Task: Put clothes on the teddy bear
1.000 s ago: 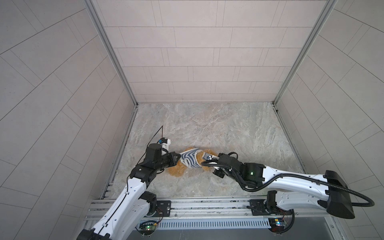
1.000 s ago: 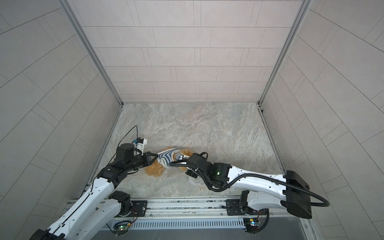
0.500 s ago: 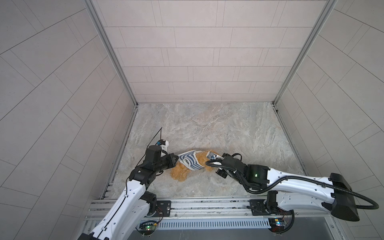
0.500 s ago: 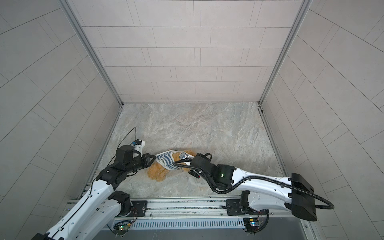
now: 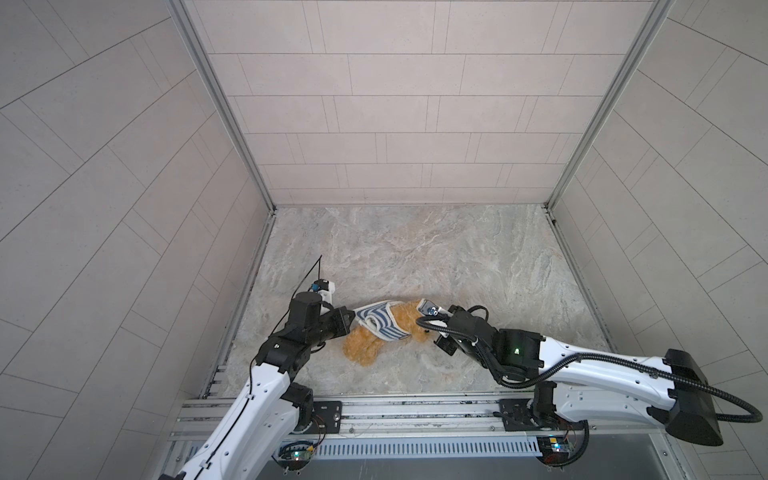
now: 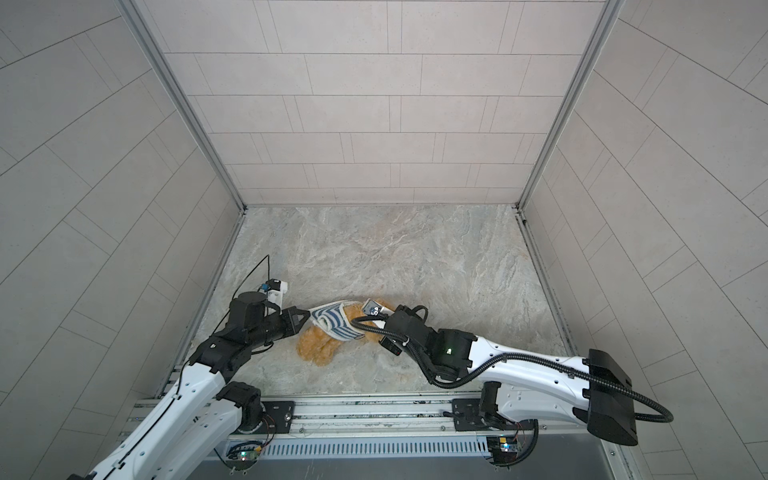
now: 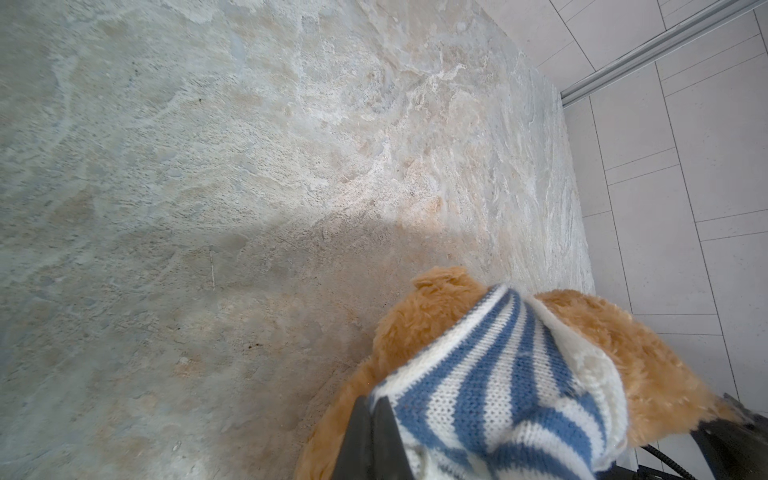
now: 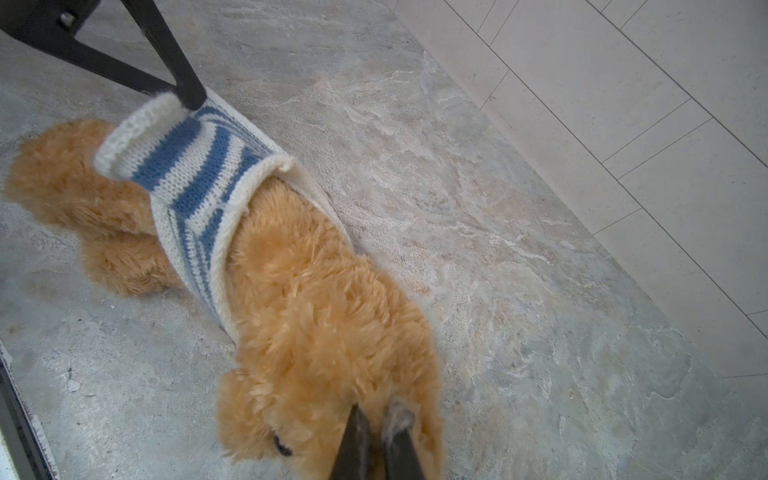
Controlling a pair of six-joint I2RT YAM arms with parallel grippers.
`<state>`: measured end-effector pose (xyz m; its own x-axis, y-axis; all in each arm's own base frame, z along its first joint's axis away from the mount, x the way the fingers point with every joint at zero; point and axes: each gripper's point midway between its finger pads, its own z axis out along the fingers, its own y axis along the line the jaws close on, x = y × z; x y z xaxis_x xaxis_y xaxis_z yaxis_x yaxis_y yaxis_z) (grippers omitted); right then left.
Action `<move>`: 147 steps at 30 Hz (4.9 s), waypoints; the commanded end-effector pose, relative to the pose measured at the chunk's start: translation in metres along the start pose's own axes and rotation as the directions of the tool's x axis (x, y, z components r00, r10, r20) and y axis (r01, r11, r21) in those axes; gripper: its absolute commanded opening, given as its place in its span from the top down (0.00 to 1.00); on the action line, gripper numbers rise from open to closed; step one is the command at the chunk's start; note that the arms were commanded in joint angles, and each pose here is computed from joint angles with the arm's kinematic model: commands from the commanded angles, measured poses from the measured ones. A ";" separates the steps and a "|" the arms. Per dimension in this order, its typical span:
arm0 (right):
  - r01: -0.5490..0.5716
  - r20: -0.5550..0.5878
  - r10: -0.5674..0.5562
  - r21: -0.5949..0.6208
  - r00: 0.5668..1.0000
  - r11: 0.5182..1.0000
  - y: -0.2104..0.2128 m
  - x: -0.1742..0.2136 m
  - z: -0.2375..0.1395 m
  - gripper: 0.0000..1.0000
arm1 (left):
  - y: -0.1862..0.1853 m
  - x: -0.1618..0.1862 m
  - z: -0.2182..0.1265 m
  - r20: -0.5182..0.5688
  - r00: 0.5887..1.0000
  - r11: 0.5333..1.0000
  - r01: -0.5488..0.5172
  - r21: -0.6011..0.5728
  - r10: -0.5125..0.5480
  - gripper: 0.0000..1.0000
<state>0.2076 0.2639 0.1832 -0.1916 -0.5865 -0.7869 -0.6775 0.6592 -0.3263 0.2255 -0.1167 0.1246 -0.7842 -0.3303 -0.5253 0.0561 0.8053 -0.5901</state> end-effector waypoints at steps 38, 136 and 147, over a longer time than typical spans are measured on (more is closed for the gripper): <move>-0.066 -0.004 0.066 -0.047 0.998 0.997 0.010 -0.014 0.016 1.00 | -0.070 0.016 0.034 -0.095 0.990 0.981 -0.088 0.172 0.106 1.00; -0.585 -0.182 0.557 -0.226 0.811 0.779 -0.014 0.059 0.064 0.38 | -0.080 -0.027 0.079 -0.155 0.924 0.937 -0.350 0.014 0.348 0.52; -0.555 -0.126 0.540 -0.187 0.832 0.811 -0.026 0.054 0.077 0.41 | -0.063 -0.046 0.123 -0.172 0.931 0.934 -0.343 -0.103 0.323 0.58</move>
<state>0.2600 0.2511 0.1073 -0.6409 -0.1930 -0.7429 -0.5758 0.7609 0.2990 0.3167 -0.2156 0.1099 -0.8350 0.0497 -0.5479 0.2779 0.8977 -0.3421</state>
